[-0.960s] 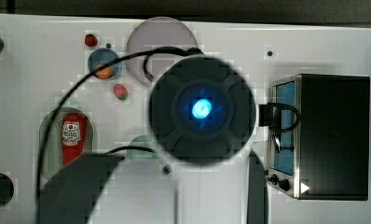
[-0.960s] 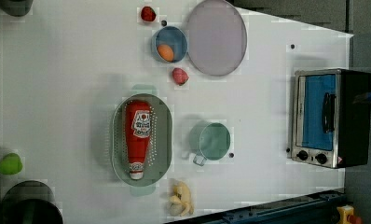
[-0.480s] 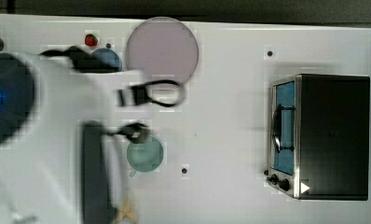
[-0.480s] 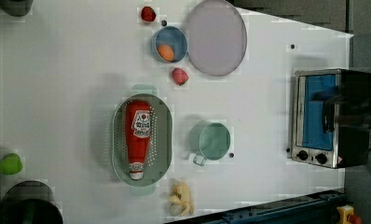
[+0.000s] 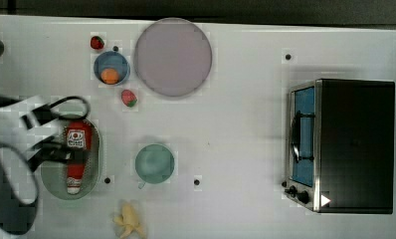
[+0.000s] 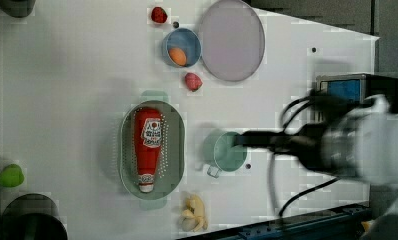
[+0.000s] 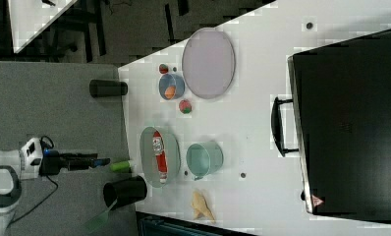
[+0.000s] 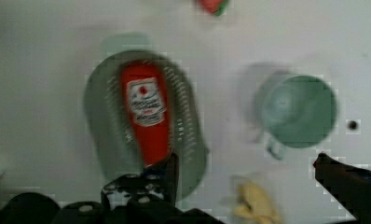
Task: Pick ketchup from strainer and place it on the table
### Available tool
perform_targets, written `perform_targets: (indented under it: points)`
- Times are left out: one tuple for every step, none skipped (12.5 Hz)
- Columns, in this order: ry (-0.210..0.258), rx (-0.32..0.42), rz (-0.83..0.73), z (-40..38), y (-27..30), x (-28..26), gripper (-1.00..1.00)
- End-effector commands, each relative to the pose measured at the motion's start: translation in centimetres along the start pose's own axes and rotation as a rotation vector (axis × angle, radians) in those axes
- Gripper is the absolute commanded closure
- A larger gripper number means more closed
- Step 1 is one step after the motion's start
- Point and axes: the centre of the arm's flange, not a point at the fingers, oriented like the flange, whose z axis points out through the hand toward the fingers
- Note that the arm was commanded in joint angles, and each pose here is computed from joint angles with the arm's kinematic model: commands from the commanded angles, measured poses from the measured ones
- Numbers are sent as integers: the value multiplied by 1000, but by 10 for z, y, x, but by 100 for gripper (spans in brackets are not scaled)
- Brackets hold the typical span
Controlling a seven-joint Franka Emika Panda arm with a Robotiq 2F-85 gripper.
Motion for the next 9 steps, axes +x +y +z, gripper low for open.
perform_targets:
  points:
    - [4,36,-8,40,-25,-16,-100]
    - [9,60,-25,61,-34,-21,-100]
    - [16,86,-29,82,-40,-24,-100]
    - [22,108,-33,104,-43,-27,-100]
    - [34,126,-46,125,-44,-29,-100]
    - [50,139,-62,145,-43,-29,-100]
    - [69,149,-84,164,-42,-30,-100]
    - [80,161,-94,182,-41,-30,-100]
    - [78,179,-72,198,-42,-31,-100]
